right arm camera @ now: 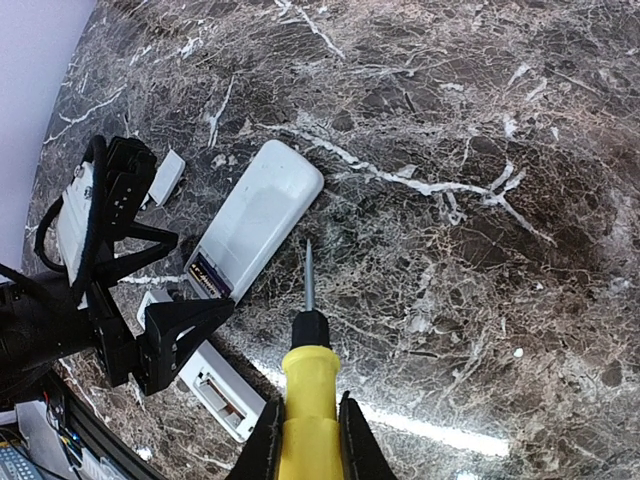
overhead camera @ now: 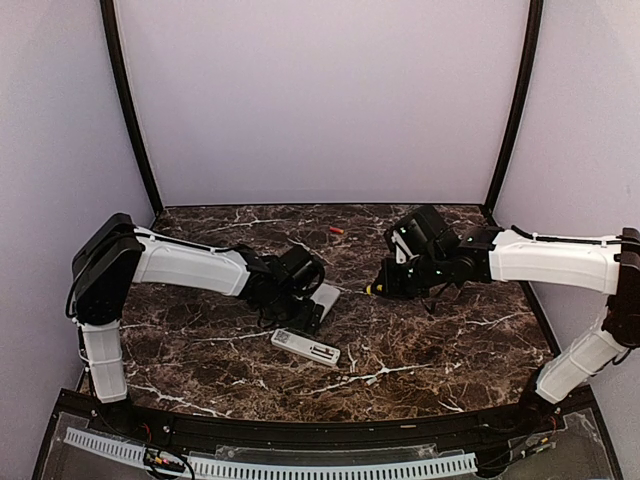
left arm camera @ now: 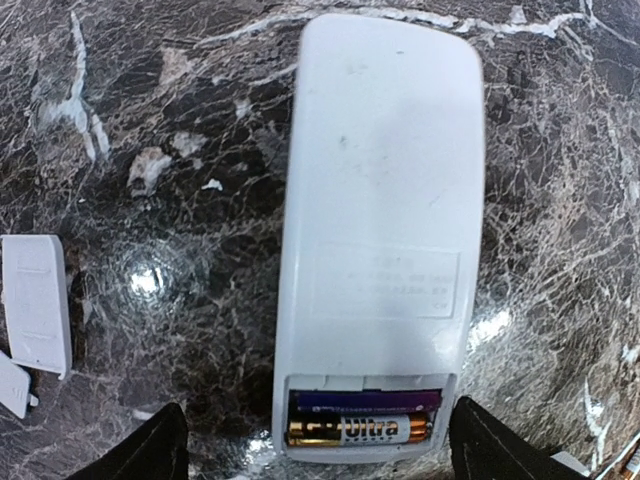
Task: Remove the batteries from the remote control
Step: Adjust the remote control without the battery cover at the center of the board.
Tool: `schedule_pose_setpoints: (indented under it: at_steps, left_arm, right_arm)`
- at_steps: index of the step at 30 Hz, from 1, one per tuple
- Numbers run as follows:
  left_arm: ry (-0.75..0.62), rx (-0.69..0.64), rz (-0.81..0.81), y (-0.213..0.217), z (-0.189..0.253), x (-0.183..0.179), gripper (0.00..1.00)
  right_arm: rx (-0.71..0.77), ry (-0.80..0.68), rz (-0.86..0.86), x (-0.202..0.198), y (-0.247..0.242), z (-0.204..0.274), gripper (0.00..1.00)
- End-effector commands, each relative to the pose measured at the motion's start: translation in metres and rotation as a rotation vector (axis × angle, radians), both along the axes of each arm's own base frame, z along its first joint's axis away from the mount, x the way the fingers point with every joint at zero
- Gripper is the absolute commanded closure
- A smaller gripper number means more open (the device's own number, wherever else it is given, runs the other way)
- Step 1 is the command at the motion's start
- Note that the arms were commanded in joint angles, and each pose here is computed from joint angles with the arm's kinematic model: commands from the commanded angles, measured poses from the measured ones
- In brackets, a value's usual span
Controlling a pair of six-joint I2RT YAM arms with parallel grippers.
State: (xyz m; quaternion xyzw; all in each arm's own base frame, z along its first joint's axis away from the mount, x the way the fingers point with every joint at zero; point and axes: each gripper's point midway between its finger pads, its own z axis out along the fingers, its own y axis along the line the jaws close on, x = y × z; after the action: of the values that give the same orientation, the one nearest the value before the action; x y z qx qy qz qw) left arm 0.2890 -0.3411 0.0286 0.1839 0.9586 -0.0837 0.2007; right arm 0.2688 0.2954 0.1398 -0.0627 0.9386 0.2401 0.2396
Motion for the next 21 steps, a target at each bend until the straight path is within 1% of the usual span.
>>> schedule_pose_setpoints:
  at_steps: [1, 6, 9, 15, 18, 20, 21]
  left_arm:
    - [-0.016, 0.113, -0.003, 0.019, -0.002, -0.002, 0.11]
    - [-0.042, 0.143, 0.013, 0.028, 0.001, 0.001, 0.11]
    - [-0.063, 0.171, 0.028, 0.035, 0.002, 0.003, 0.11]
    - [-0.07, 0.155, 0.057, 0.042, 0.006, 0.006, 0.12]
    - [-0.068, 0.12, 0.079, 0.045, 0.01, 0.007, 0.12]
    - [-0.078, 0.065, 0.058, 0.04, 0.017, 0.006, 0.12]
    - [-0.075, 0.013, 0.039, 0.033, 0.027, 0.003, 0.12]
  right_arm:
    - [0.024, -0.032, -0.018, 0.006, 0.0, 0.01, 1.0]
    - [0.027, -0.036, -0.001, 0.008, 0.004, 0.01, 1.0]
    - [0.039, -0.024, 0.038, 0.005, 0.011, 0.011, 1.0]
    - [0.026, -0.026, 0.097, 0.007, 0.02, 0.012, 1.0]
    - [0.031, -0.02, 0.126, 0.008, 0.027, 0.012, 1.0]
    - [0.037, -0.017, 0.142, 0.008, 0.031, 0.012, 1.0]
    - [0.039, -0.011, 0.152, 0.008, 0.034, 0.011, 1.0]
